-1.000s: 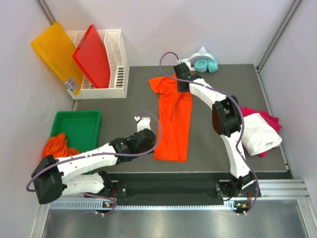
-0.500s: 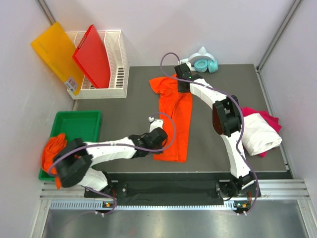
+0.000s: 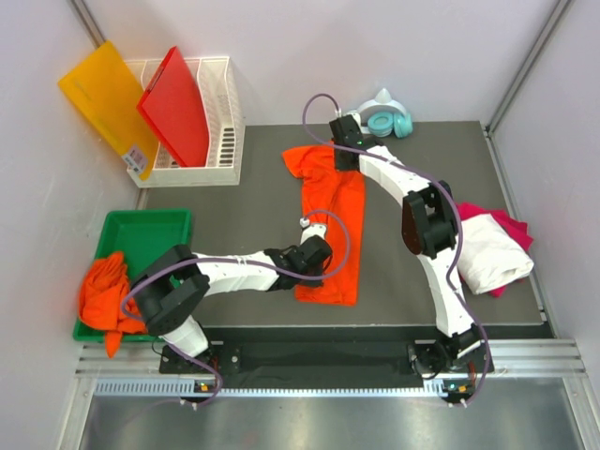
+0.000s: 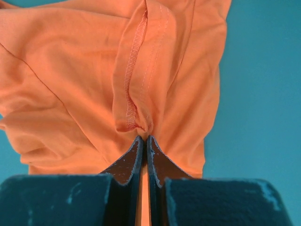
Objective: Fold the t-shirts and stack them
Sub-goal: Grab the bottom of the folded rectangular tshirt with both arms
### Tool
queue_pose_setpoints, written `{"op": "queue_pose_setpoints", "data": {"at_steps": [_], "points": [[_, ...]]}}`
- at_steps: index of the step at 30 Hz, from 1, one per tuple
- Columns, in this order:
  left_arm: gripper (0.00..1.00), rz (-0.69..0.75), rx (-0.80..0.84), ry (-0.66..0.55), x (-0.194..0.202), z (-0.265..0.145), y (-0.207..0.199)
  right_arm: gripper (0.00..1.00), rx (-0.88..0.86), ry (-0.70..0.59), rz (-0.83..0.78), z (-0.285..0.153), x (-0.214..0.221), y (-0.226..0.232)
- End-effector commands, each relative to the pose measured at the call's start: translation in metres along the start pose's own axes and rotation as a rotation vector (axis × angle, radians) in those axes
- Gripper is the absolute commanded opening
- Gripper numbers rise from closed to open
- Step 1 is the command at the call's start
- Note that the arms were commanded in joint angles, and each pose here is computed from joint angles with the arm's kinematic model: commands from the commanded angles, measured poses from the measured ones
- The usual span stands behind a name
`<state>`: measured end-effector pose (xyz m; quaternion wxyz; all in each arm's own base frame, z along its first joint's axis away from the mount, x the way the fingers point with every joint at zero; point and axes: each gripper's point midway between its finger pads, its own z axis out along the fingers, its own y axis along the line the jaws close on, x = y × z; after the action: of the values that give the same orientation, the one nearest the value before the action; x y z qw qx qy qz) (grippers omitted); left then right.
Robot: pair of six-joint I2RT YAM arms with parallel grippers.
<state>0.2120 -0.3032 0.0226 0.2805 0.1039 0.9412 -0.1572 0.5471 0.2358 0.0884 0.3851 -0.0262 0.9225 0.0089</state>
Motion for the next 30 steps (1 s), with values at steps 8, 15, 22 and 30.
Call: {"op": "queue_pose_setpoints", "data": {"at_steps": [8, 15, 22, 30], "points": [[0.09, 0.018, -0.027, 0.168, 0.055, -0.032, 0.036, 0.0, 0.067, -0.067, 0.081, -0.008, -0.027, -0.028], [0.09, 0.011, -0.021, 0.194, 0.067, -0.039, 0.041, 0.0, 0.105, -0.038, 0.093, -0.005, -0.017, -0.048], [0.08, -0.002, 0.009, 0.214, 0.069, -0.039, 0.033, 0.0, 0.127, 0.029, 0.098, 0.009, 0.009, -0.059], [0.07, -0.007, 0.007, 0.219, 0.071, -0.04, 0.034, 0.04, 0.063, -0.033, 0.137, 0.003, -0.014, -0.048]]}}
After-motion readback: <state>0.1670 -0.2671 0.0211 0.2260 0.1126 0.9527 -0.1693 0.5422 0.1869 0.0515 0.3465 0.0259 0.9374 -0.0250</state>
